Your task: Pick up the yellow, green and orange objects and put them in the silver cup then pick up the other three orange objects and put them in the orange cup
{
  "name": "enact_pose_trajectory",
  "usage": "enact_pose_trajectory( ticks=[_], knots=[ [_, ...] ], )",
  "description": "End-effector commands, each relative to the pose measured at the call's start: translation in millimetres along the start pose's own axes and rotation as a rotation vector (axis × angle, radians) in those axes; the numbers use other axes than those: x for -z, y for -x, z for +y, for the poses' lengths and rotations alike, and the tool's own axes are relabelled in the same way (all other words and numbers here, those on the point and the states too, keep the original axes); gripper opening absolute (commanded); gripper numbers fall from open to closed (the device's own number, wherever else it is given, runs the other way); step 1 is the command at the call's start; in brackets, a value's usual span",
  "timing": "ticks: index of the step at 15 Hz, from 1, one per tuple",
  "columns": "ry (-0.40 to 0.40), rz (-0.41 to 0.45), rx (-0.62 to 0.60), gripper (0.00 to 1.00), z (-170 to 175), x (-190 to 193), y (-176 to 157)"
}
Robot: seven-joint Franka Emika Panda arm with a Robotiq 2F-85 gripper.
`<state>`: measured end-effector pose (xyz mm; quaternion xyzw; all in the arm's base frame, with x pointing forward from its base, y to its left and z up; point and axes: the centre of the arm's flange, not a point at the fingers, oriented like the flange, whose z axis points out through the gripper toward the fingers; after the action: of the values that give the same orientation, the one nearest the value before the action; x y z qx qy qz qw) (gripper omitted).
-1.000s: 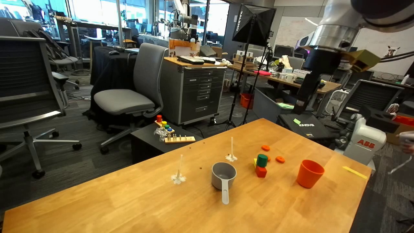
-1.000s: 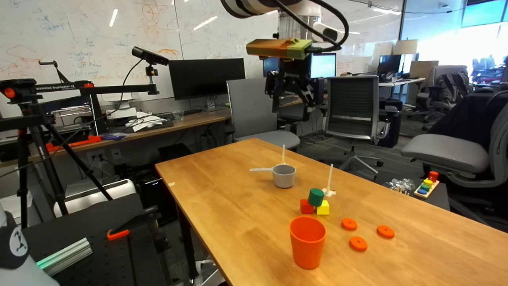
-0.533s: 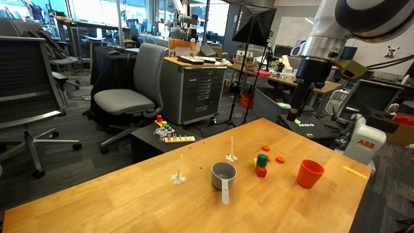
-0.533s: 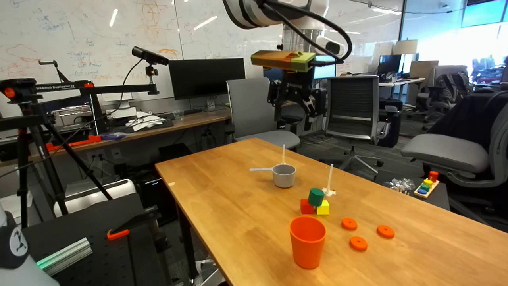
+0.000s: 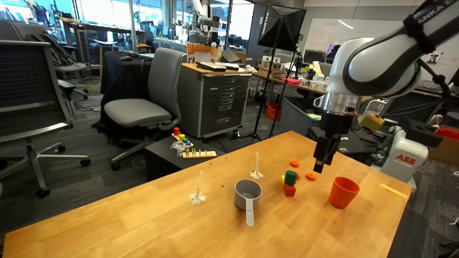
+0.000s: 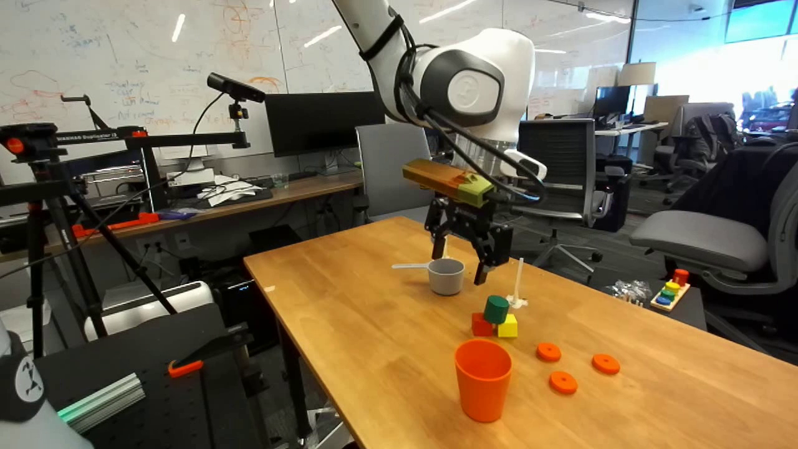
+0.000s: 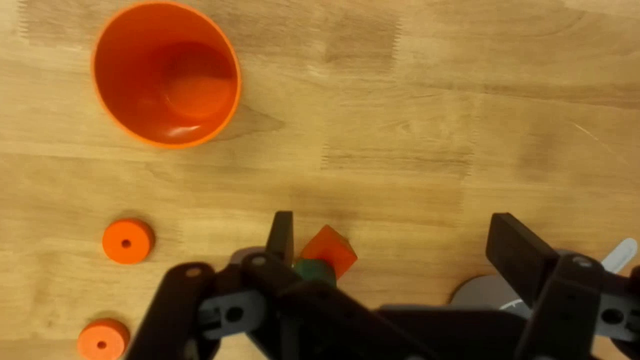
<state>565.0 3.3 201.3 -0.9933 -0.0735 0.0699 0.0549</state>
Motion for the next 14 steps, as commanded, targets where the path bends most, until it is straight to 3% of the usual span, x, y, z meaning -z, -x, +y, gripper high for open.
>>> enact_pose_trajectory(
  ticks=[1,6,8,9,14],
  knots=[
    [-0.049,0.050,-0.091,1.00,8.2,-23.3,-14.2],
    [-0.218,0.129,-0.293,1.00,14.4,-46.0,-32.9],
    [-0.264,0.116,-0.348,1.00,12.7,-47.5,-38.0],
    [-0.215,0.098,-0.292,1.00,15.1,-47.2,-22.9],
    [-0.214,0.100,-0.328,1.00,15.1,-48.4,-28.7]
  ],
)
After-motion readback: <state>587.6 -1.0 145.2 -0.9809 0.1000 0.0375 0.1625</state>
